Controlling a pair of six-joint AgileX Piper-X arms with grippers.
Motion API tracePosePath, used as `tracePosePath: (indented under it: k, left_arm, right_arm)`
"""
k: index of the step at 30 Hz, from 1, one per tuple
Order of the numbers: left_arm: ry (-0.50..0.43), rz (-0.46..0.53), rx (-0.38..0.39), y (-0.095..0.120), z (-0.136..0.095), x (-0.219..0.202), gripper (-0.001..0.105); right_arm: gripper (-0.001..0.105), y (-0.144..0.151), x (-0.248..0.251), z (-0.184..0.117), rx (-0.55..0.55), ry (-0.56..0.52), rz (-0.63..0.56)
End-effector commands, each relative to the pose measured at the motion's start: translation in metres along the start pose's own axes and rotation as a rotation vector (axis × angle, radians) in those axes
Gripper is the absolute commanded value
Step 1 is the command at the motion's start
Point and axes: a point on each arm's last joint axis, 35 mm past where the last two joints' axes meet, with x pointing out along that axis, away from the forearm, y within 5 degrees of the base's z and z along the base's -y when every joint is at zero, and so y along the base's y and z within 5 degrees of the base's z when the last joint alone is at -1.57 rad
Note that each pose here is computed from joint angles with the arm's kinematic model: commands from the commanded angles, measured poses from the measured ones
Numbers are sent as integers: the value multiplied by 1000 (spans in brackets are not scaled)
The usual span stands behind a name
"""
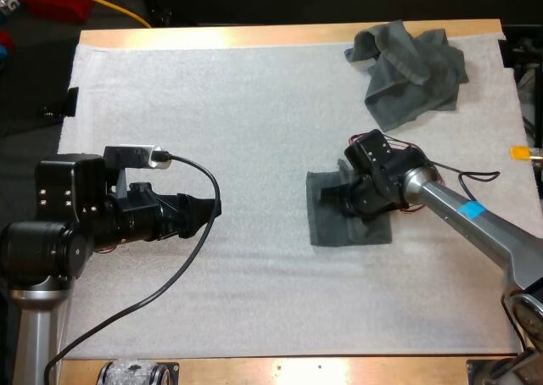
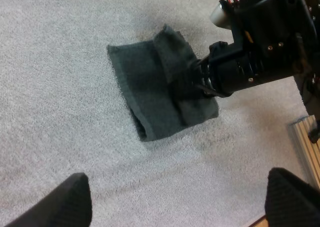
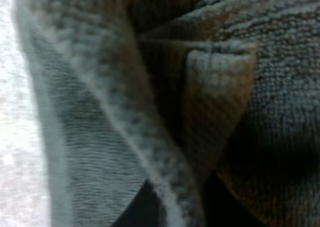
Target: Pick towel from pile, fold and stack
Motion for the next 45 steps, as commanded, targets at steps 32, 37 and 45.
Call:
tracePosePath:
  k: [32,37,45]
  left_arm:
    - [-5,3,10,-1,0,0,69]
    - [-5,3,10,-1,0,0,69]
    - [-5,3,10,-1,0,0,69]
  right_arm:
    - [67,19,-18,11,-53,-45,354]
    - [67,21,-15,6,-24,-10,388]
    - [67,43,-9,-4,-65,12,366]
